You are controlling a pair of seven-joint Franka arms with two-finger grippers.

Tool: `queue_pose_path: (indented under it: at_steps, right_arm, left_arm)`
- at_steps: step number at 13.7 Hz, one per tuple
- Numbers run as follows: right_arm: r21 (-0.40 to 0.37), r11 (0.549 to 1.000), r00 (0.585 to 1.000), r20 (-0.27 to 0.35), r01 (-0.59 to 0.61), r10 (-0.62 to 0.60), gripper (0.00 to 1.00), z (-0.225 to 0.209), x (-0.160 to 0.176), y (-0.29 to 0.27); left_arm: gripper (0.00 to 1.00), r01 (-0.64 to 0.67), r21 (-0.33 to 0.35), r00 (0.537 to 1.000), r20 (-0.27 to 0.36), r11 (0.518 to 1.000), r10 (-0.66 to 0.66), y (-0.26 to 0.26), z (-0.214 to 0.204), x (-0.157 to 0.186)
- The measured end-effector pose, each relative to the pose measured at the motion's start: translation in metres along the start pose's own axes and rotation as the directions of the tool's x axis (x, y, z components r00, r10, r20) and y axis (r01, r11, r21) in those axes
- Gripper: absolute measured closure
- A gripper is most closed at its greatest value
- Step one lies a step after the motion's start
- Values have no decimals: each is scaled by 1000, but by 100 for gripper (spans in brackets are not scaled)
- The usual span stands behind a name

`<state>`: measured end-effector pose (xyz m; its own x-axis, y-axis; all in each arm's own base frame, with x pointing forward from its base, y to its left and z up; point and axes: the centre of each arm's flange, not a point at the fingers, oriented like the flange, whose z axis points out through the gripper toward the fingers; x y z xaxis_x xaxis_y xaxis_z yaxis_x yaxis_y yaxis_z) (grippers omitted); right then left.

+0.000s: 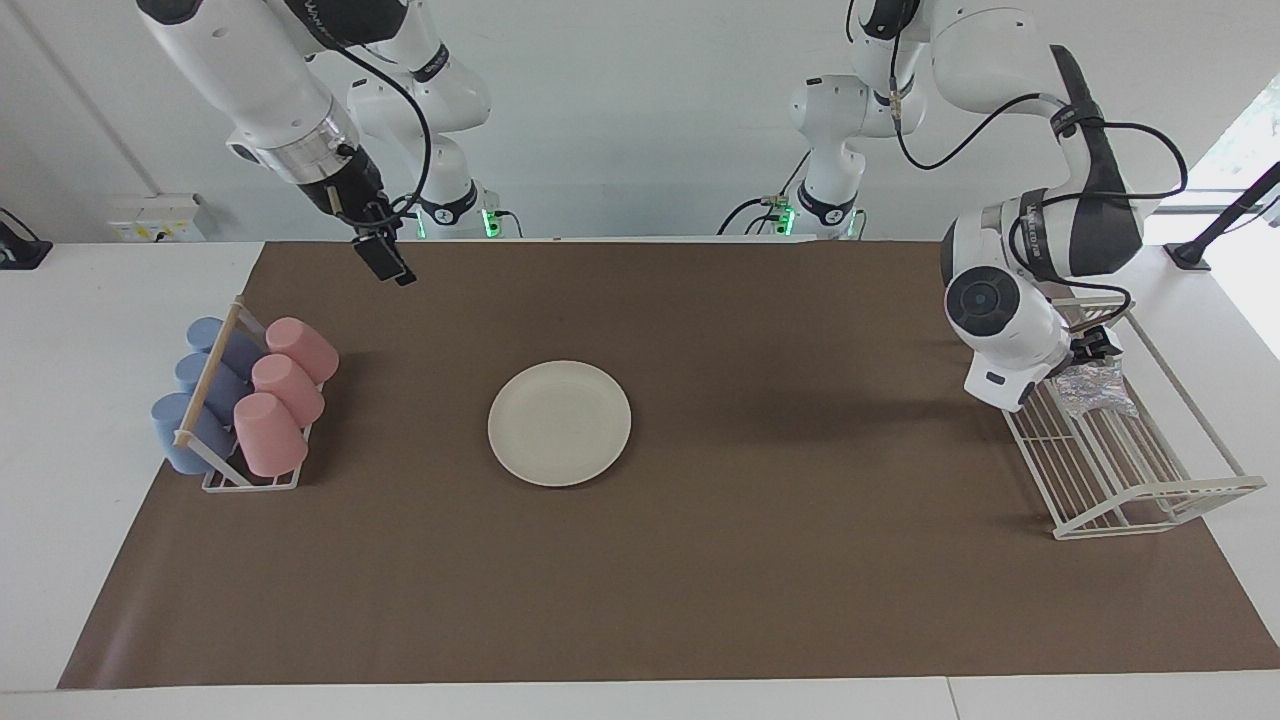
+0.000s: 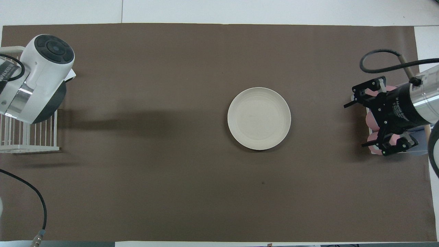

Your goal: Wipe plate with sponge

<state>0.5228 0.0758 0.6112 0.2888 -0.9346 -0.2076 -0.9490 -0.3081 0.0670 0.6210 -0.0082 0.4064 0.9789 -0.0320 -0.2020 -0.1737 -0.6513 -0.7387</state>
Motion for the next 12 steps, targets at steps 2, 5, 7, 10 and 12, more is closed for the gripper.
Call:
queue_pose_path:
  at_steps: [2,5,7,10,12]
  right_arm:
    - [-7,1000,1000,-2,1,-1,0,4,-22,-3]
    - [-17,997,997,-10,-79,79,0,11,-60,-7]
    - [-7,993,993,-13,-115,115,0,13,-75,-9]
    - [14,984,984,-11,-179,179,0,11,-75,-11]
    - [48,983,984,-5,-176,176,0,9,-81,-15]
  left_arm:
    - [0,-17,25,1000,5,1000,17,7,6,4]
    - [4,-12,29,1000,-3,1000,12,5,3,6]
    - [27,-2,28,1000,-12,1000,3,0,-1,7]
    - [64,2,28,1000,-16,1000,-2,-2,-4,8]
    - [89,3,28,1000,-17,1000,-2,-2,-4,8]
